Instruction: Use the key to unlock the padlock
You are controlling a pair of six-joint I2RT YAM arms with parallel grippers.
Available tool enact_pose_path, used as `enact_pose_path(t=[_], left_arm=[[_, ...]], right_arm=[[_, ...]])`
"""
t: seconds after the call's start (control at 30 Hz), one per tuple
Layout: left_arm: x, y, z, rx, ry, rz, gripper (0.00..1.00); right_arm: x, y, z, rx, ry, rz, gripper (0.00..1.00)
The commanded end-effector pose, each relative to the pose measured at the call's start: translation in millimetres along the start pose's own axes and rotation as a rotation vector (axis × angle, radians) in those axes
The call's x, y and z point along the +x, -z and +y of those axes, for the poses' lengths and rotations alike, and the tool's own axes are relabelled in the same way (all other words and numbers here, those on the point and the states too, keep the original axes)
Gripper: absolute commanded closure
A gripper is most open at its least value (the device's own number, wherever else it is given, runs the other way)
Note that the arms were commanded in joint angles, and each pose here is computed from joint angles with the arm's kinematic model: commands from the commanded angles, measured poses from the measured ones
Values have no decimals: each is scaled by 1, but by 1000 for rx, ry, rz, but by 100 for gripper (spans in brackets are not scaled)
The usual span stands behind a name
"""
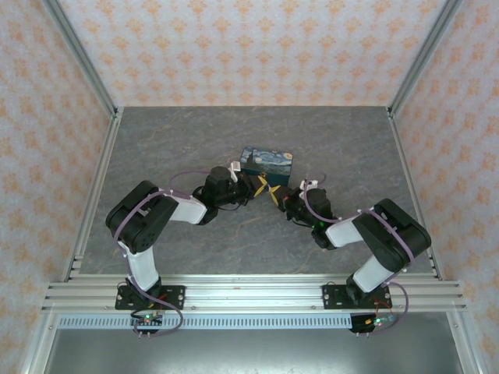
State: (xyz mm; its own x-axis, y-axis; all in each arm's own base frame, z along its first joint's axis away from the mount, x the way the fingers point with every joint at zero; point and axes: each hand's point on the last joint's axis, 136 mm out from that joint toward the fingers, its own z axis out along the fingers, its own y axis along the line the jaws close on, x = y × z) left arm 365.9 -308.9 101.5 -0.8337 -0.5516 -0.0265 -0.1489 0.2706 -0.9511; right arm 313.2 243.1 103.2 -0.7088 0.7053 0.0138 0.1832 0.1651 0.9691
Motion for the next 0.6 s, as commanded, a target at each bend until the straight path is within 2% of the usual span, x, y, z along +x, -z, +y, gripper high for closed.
enact_pose_path(t=[0.0,0.57], left_arm=[[4,-1,-32,87,-42,5,100],[2,0,-32,78,-46,-5,100]], right_arm=[[-3,-4,17,-52,3,-3,100],[2,11,-2,-6,4,3,100]])
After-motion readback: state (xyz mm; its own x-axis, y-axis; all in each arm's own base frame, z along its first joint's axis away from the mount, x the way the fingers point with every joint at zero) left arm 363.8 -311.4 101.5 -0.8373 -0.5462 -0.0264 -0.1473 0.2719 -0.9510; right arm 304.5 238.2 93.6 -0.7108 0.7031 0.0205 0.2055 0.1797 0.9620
